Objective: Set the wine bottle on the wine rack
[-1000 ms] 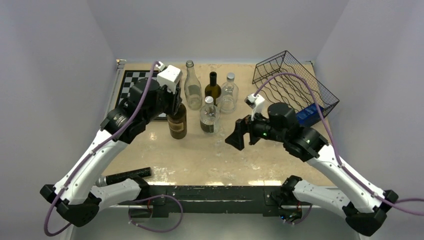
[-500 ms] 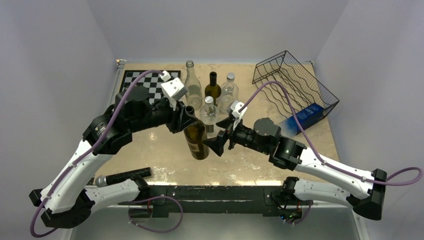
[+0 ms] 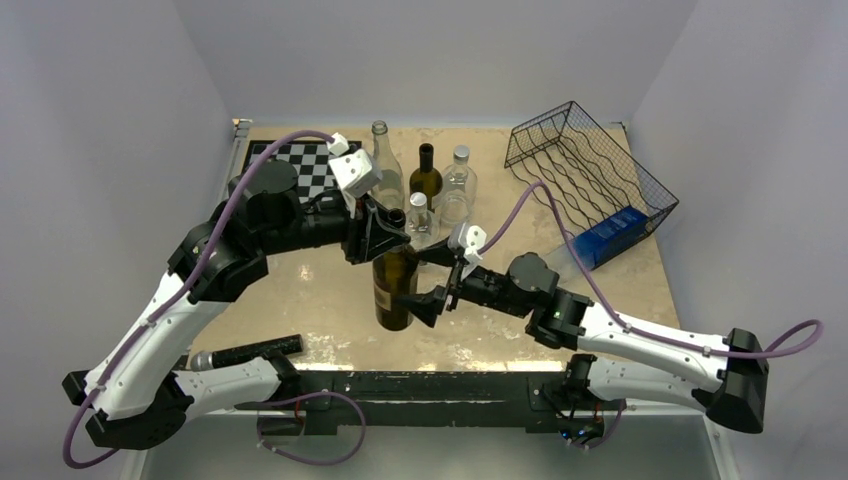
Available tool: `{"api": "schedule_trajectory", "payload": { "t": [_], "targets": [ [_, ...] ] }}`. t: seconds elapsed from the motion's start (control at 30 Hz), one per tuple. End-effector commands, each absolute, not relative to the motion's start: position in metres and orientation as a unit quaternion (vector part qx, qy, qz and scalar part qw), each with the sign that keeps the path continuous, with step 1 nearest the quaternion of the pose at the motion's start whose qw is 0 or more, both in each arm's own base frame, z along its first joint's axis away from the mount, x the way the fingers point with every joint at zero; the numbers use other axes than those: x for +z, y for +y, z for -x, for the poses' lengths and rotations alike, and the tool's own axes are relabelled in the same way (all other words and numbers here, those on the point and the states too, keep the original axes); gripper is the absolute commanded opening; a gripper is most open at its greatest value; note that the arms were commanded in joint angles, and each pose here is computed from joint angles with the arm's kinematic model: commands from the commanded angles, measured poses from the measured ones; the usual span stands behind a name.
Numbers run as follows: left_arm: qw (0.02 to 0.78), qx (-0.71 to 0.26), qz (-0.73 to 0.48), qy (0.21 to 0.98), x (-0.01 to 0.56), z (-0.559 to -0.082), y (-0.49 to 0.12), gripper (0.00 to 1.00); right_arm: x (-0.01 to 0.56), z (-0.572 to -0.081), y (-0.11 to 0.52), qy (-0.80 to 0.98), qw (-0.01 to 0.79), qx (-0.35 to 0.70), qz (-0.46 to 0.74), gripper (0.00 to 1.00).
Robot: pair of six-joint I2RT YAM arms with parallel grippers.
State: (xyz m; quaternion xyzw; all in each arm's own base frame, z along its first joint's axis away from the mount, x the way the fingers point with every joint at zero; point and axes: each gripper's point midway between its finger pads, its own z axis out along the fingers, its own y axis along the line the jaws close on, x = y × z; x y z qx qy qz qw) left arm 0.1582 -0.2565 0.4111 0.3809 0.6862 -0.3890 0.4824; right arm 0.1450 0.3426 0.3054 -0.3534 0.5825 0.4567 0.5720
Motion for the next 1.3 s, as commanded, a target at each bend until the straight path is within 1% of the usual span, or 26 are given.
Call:
{"api": "schedule_trajectory", "payload": {
  "t": [0.0, 0.33, 0.37, 0.4, 0.5, 0.63, 0.77, 0.83, 0.93, 1.03, 1.07, 1.13, 1.17, 1.27],
  "targets": [
    [0.547, -0.452, -0.382, 0.592, 0.484, -0.139, -0.262, 0.00, 0.292, -0.142, 0.351, 0.573, 0.571, 0.466, 0.358, 0.99],
    [0.561, -0.449, -0.377, 0.584, 0.491, -0.139, -0.259, 0.00, 0.266, -0.146, 0.356, 0.595, 0.557, 0.473, 0.335, 0.98],
    [0.562, -0.450, -0.377, 0.583, 0.492, -0.140, -0.259, 0.00, 0.266, -0.147, 0.356, 0.598, 0.558, 0.473, 0.328, 0.97],
    [0.562, -0.449, -0.375, 0.584, 0.492, -0.140, -0.259, 0.00, 0.265, -0.151, 0.357, 0.603, 0.561, 0.470, 0.318, 0.92],
    [0.571, -0.446, -0.358, 0.588, 0.492, -0.145, -0.257, 0.00, 0.266, -0.161, 0.360, 0.613, 0.567, 0.463, 0.296, 0.84],
    [0.582, -0.444, -0.345, 0.587, 0.494, -0.147, -0.253, 0.00, 0.261, -0.164, 0.367, 0.621, 0.562, 0.466, 0.286, 0.81],
    [0.587, -0.445, -0.342, 0.584, 0.497, -0.144, -0.250, 0.00, 0.260, -0.168, 0.369, 0.623, 0.566, 0.460, 0.283, 0.82],
    [0.590, -0.444, -0.335, 0.585, 0.497, -0.145, -0.248, 0.00, 0.261, -0.168, 0.371, 0.621, 0.568, 0.456, 0.290, 0.87],
    [0.597, -0.440, -0.328, 0.585, 0.497, -0.147, -0.245, 0.00, 0.264, -0.168, 0.376, 0.616, 0.569, 0.454, 0.299, 0.92],
    [0.603, -0.435, -0.322, 0.586, 0.498, -0.149, -0.242, 0.00, 0.263, -0.169, 0.378, 0.616, 0.570, 0.453, 0.302, 0.95],
    [0.604, -0.434, -0.322, 0.586, 0.499, -0.149, -0.242, 0.00, 0.261, -0.169, 0.378, 0.617, 0.570, 0.452, 0.301, 0.94],
    [0.604, -0.432, -0.322, 0.587, 0.498, -0.149, -0.241, 0.00, 0.259, -0.170, 0.377, 0.619, 0.572, 0.449, 0.298, 0.88],
    [0.604, -0.432, -0.321, 0.588, 0.498, -0.148, -0.241, 0.00, 0.259, -0.171, 0.376, 0.620, 0.572, 0.447, 0.297, 0.82],
    [0.606, -0.428, -0.317, 0.591, 0.497, -0.149, -0.238, 0.00, 0.260, -0.174, 0.371, 0.624, 0.580, 0.435, 0.293, 0.57]
  ]
}}
